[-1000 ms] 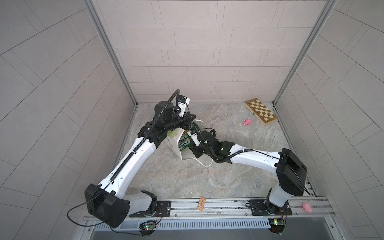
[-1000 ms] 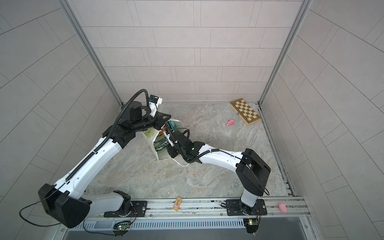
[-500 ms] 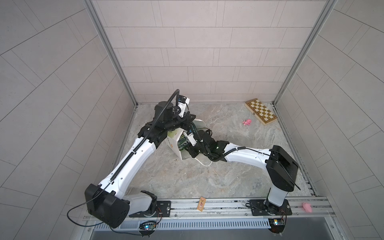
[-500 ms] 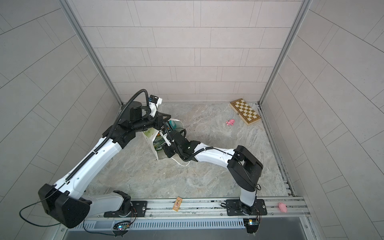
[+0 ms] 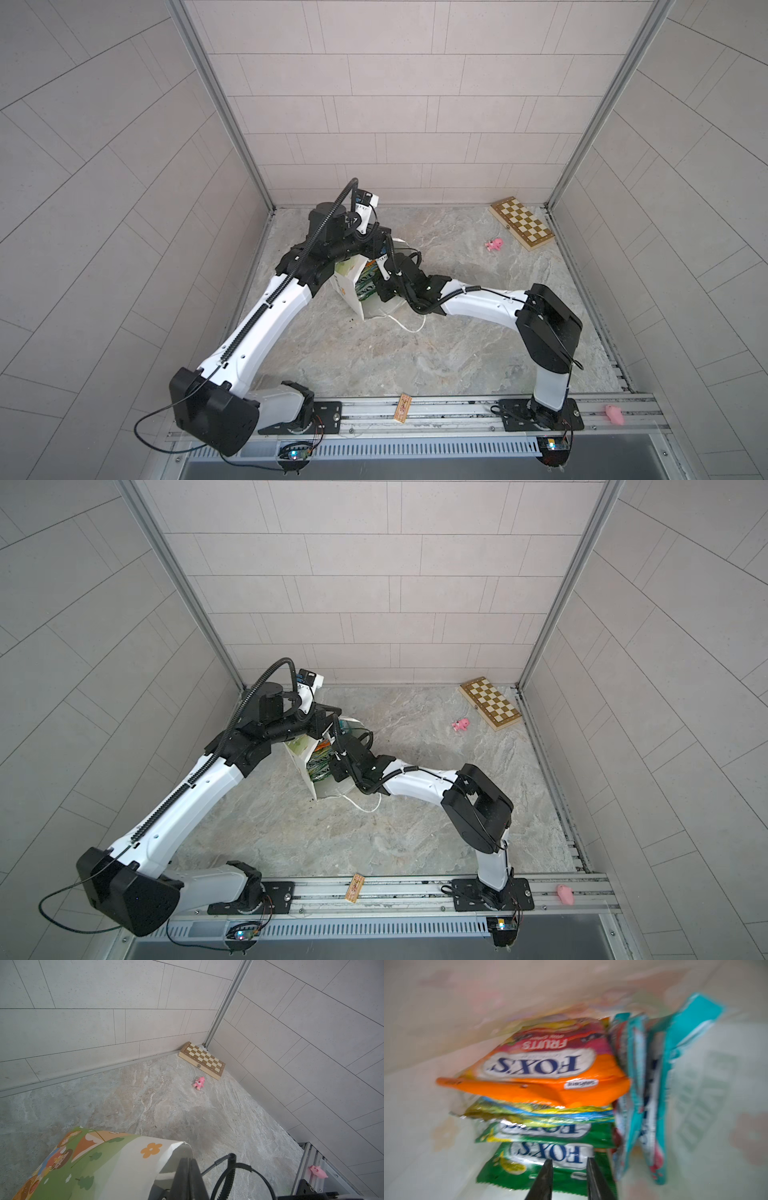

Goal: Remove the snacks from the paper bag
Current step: 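Close the right gripper on the teal Fox's Mint Blossom packet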

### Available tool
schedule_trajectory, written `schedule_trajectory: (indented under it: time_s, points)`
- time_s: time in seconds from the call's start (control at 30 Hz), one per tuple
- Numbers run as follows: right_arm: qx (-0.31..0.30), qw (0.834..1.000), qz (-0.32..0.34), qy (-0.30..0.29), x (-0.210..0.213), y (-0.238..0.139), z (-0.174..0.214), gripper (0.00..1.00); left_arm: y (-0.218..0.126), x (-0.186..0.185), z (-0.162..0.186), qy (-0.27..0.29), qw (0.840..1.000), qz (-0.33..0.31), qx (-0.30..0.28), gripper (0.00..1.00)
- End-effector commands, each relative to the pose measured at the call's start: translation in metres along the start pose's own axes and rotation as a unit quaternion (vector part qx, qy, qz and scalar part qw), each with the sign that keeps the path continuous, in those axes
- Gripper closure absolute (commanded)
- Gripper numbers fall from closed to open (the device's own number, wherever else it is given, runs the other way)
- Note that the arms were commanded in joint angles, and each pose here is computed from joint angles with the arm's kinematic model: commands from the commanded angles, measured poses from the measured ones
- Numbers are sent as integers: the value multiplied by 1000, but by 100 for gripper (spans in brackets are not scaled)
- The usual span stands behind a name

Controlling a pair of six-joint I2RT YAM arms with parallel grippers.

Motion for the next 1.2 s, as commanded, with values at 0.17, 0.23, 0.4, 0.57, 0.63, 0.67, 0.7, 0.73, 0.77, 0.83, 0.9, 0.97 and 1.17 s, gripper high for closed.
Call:
schedule_trajectory:
  time_s: [0.17, 0.23, 0.4, 0.57, 0.63, 0.67, 0.7, 0.73, 0.77, 0.83, 0.9, 0.97, 1.17]
  points:
    - [45, 993, 106, -11, -28, 12, 16, 73, -7, -16, -5, 9, 999, 33, -11, 100]
    - [51, 992, 114, -10, -30, 15, 18, 73, -7, -16, -4, 8, 999, 33, -9, 100]
    - [61, 989, 132, -7, -33, 22, 22, 72, -6, -16, -4, 7, 999, 34, -7, 100]
    - [73, 989, 130, -10, -30, 33, 23, 71, -6, -17, -4, 7, 999, 36, -7, 100]
    - [77, 988, 135, -10, -31, 36, 25, 71, -6, -17, -4, 6, 999, 37, -6, 100]
    - [79, 987, 138, -10, -32, 37, 26, 70, -6, -17, -3, 6, 999, 37, -6, 100]
    - [82, 986, 143, -10, -33, 39, 26, 71, -6, -17, -4, 6, 999, 37, -6, 100]
    - [84, 986, 146, -11, -34, 40, 27, 73, -6, -17, -4, 6, 999, 37, -7, 100]
    - [87, 985, 147, -11, -34, 42, 27, 75, -6, -16, -3, 6, 999, 36, -6, 100]
    - [92, 985, 147, -15, -34, 46, 29, 81, -5, -16, -3, 5, 999, 35, -6, 100]
    - [93, 985, 142, -19, -31, 47, 28, 92, -5, -15, -4, 4, 999, 31, -8, 100]
    - [92, 986, 139, -19, -31, 45, 27, 99, -5, -12, -4, 4, 1000, 23, -10, 100]
    - [74, 990, 119, -14, -29, 29, 16, 100, -5, 0, -5, 4, 1000, -12, -19, 100]
Point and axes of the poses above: each gripper's point midway between its finger pads, its own y axis out along the fingers, its own x axis along the line the jaws close on, z = x × y, the point moved 2 cm from there along -y, back along the fingers, and after that the axes turned 14 degrees about -y, right-handed, at the moved point
